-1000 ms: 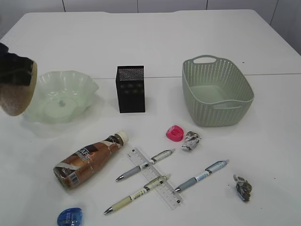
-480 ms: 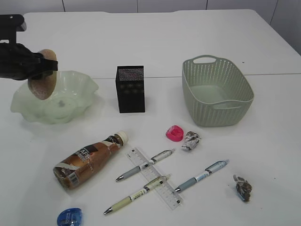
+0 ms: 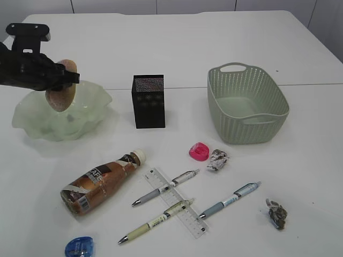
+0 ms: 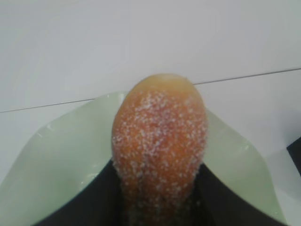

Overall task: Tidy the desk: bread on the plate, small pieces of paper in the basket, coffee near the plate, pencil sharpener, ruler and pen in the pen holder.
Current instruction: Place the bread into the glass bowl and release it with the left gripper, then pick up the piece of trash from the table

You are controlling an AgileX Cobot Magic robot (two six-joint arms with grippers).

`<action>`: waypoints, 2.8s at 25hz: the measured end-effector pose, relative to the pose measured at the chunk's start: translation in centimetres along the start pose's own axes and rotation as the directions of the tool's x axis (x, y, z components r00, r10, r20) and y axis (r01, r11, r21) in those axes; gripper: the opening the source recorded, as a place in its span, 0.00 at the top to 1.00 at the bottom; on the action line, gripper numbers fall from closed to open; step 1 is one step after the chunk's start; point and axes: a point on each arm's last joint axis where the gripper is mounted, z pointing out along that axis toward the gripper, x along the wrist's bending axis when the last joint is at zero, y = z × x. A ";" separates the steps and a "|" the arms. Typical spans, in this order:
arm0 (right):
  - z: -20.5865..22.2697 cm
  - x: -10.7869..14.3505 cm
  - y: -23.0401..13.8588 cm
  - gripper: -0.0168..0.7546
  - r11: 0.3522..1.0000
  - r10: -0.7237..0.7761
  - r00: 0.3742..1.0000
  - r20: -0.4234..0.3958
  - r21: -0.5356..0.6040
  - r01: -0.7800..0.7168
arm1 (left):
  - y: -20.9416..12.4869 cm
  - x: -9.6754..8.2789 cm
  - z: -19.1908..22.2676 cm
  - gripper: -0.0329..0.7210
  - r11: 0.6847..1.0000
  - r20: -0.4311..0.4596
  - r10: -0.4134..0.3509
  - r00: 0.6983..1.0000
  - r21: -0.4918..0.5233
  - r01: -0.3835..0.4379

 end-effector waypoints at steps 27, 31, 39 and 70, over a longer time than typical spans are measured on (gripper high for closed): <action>0.0 0.0 0.0 0.23 0.999 0.047 0.999 0.000 0.000 -0.047 | 2.7 0.0 -1.9 0.18 0.979 -0.016 0.028 0.999 0.205 -0.024; 0.0 0.0 0.0 0.23 0.999 0.047 0.999 0.000 0.000 -0.047 | 2.9 0.0 -4.2 0.18 0.939 -0.027 0.028 0.999 0.343 -0.017; 0.0 0.1 0.0 0.23 1.000 0.023 1.000 -0.009 0.001 -0.023 | 0.9 0.2 -7.2 0.21 0.741 -0.071 0.013 0.997 0.671 0.038; 3.7 1.3 2.9 0.23 0.998 -0.028 0.992 -0.124 0.055 0.035 | -2.5 -1.6 -18.0 0.42 0.789 -0.014 -0.089 0.996 0.609 0.079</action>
